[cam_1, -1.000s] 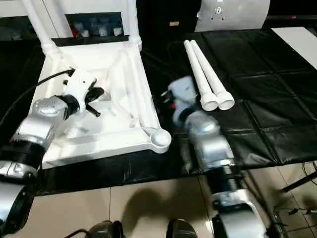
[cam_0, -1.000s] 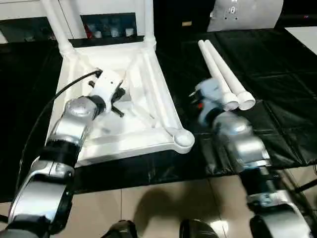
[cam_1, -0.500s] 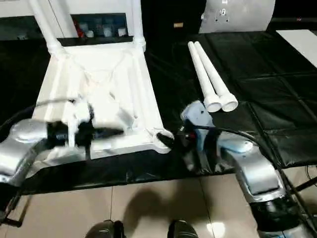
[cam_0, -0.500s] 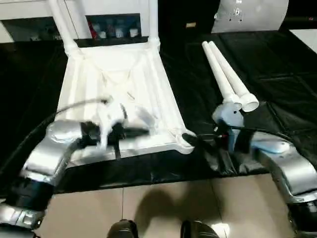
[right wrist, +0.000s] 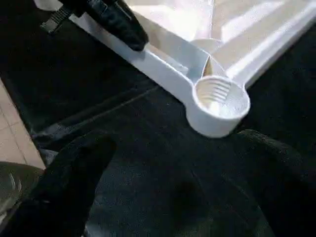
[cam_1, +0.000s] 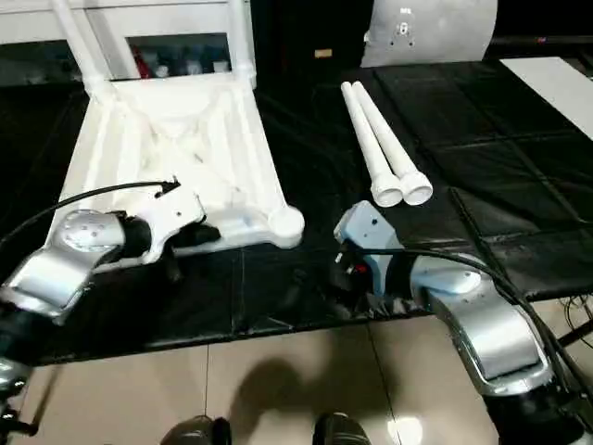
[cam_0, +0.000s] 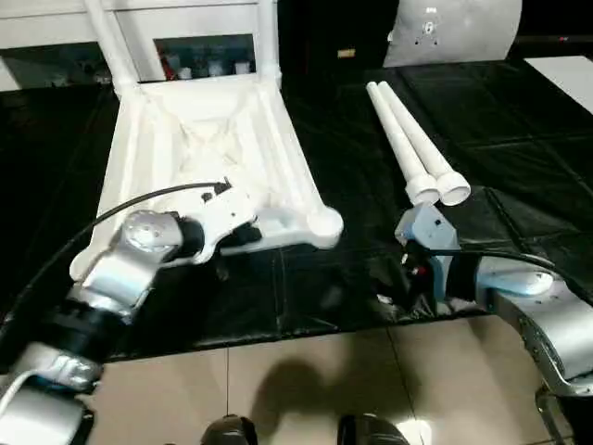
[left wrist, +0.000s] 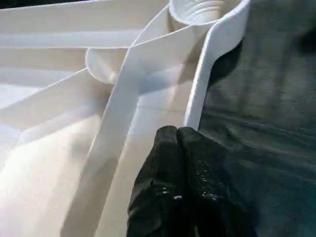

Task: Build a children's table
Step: Rotate table base

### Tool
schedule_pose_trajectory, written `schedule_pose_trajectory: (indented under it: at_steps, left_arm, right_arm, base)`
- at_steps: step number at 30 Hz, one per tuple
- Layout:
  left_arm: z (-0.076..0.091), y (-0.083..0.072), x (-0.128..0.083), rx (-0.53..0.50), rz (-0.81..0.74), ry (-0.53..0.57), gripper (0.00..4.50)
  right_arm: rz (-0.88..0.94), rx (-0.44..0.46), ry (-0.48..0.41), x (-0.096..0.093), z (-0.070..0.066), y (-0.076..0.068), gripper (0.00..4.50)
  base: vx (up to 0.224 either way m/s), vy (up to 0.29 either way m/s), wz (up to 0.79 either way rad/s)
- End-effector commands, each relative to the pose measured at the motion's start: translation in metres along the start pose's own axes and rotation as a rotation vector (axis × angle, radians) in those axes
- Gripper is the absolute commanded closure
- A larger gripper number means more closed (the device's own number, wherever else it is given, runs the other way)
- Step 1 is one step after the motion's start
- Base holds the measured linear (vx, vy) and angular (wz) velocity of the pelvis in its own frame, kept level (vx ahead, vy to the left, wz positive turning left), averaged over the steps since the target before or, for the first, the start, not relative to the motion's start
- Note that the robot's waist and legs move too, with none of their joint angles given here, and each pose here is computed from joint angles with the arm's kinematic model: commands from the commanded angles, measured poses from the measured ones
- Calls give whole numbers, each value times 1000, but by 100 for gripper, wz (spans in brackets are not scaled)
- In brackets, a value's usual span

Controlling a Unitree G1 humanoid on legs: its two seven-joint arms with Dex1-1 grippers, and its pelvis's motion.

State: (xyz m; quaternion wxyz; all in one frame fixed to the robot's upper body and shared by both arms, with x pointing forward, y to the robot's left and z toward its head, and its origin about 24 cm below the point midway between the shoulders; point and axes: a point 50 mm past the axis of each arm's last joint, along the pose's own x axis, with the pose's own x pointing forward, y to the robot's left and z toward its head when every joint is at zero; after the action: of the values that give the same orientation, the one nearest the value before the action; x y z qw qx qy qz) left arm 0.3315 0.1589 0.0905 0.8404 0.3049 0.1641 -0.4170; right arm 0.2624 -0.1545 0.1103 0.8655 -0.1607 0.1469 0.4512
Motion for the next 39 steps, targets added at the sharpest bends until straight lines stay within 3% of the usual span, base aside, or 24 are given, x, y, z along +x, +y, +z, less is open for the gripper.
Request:
schedule_pose_trajectory:
  at_steps: [1, 4, 6, 7, 9, 11, 14, 17, 22, 27, 31, 35, 39]
  left_arm:
    - [-9, 2, 3, -15, 41, 42, 447]
    - [10, -5, 7, -84, 42, -118, 447]
    - [28, -17, 1, -165, 20, -292, 447]
    - [28, -17, 1, -165, 20, -292, 447]
    - [38, -26, -6, -234, 60, -395, 447]
    - [40, -33, -13, -348, 135, -449, 447]
    - [30, -41, -24, -553, 322, -465, 409]
    - [24, -49, -32, -619, 407, -465, 390]
    - [2, -59, -38, -623, 633, -332, 363]
    - [-3, -62, -41, -637, 718, -280, 323]
    - [-5, -67, -44, -631, 744, -259, 323]
    - [-5, -77, -50, -600, 724, -240, 323]
    - [-1, -81, -53, -606, 713, -295, 323]
  right_arm:
    - [-19, 2, -23, -4, 4, -1, 0]
    - [-58, 20, -58, -9, 6, 0, 0]
    - [-114, 63, -104, -13, 8, 3, 0]
    - [-114, 63, -104, -13, 8, 3, 0]
    - [-200, 106, -138, -15, 8, 6, 0]
    - [-272, 210, -168, -14, 5, 11, 0]
    - [-350, 287, -213, -9, 0, 25, 0]
    - [-428, 308, -200, -8, -9, 29, 0]
    - [-598, 346, -167, -3, -20, 23, 0]
    - [-659, 392, -181, 0, -20, 19, 0]
    - [-689, 410, -169, 2, -23, 19, 0]
    - [-605, 330, -128, 6, -26, 30, 0]
    - [-610, 349, -172, 4, -21, 29, 0]
  base:
    - [0, 0, 0]
    - [0, 0, 0]
    - [0, 0, 0]
    - [50, 10, 3]
    - [54, 7, 4]
    - [0, 0, 0]
    - [0, 0, 0]
    - [0, 0, 0]
    - [0, 0, 0]
    - [0, 0, 0]
    - [0, 0, 0]
    - [36, -53, 5]
    - [-9, -59, 1]
